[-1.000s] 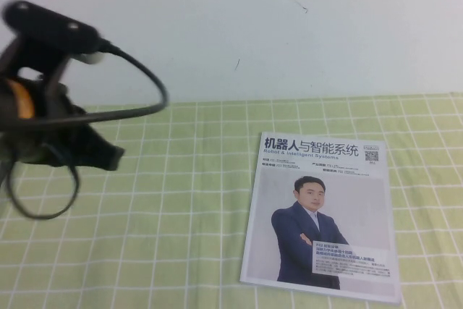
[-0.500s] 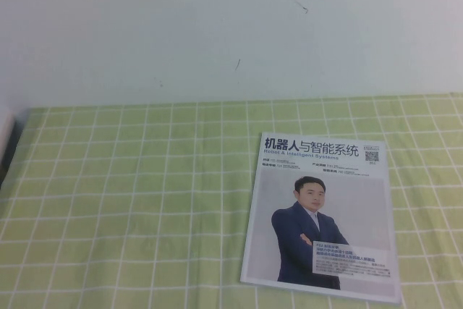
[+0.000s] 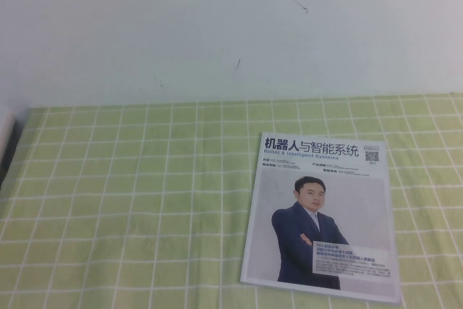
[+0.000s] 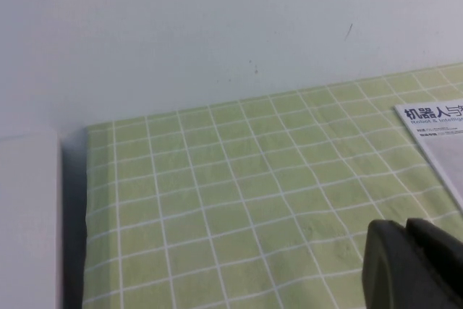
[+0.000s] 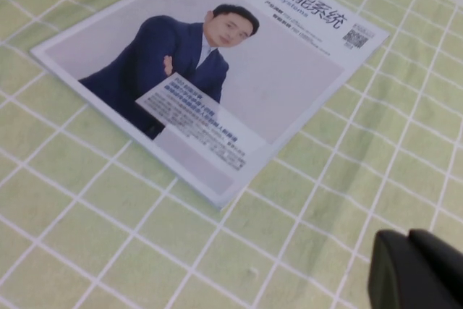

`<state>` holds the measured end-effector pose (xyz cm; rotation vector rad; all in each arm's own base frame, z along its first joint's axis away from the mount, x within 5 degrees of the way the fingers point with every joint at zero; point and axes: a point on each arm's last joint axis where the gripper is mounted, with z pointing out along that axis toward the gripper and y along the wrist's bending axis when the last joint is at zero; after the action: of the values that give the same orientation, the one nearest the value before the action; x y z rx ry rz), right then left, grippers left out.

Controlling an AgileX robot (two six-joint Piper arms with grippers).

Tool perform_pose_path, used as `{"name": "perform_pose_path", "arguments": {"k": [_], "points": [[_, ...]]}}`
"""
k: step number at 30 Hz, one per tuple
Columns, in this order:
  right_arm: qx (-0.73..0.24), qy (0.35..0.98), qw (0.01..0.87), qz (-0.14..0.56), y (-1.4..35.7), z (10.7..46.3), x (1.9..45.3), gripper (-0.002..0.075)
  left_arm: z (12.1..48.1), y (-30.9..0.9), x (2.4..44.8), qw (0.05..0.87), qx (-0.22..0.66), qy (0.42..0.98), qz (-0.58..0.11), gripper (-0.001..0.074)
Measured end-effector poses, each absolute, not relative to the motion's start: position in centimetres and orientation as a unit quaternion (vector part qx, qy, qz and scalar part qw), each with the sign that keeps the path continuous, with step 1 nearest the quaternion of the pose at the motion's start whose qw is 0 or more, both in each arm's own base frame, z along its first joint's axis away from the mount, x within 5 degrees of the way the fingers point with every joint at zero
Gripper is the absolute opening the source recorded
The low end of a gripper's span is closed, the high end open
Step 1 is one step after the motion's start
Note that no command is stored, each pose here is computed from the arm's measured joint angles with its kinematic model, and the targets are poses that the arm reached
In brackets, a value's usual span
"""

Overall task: Close book
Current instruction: 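Close the open booklet and leave it lying on the table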

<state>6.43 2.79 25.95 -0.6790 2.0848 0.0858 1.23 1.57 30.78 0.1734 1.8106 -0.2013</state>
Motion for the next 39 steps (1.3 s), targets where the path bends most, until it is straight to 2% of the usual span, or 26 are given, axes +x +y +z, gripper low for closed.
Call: {"name": "perform_pose_path", "arguments": {"k": [20,23,27,30,33,36,39], "points": [[-0.275,0.854,0.438,0.053,3.0,25.7,6.0,-0.0003,30.2,1.2,1.5,0.606,0.078,0.786,-0.095,-0.0002],[-0.275,0.854,0.438,0.053,3.0,25.7,6.0,-0.0003,28.1,0.5,2.3,0.583,0.073,0.802,-0.108,-0.0002],[-0.275,0.854,0.438,0.053,3.0,25.7,6.0,-0.0003,25.1,0.3,3.4,0.563,-0.002,0.819,-0.106,-0.0002],[-0.275,0.854,0.438,0.054,3.0,25.7,6.0,-0.0003,23.1,0.0,4.1,0.559,-0.027,0.823,-0.095,-0.0002],[-0.275,0.854,0.438,0.055,3.0,25.7,6.0,-0.0003,21.0,-0.2,4.8,0.570,-0.006,0.819,-0.065,-0.0002],[-0.275,0.854,0.438,0.056,3.0,25.7,6.0,-0.0003,19.1,-0.3,5.3,0.608,0.030,0.793,-0.027,-0.0002],[-0.274,0.854,0.438,0.058,3.0,25.7,6.0,-0.0003,18.1,-0.3,5.5,0.626,0.032,0.779,-0.016,-0.0002]]}}
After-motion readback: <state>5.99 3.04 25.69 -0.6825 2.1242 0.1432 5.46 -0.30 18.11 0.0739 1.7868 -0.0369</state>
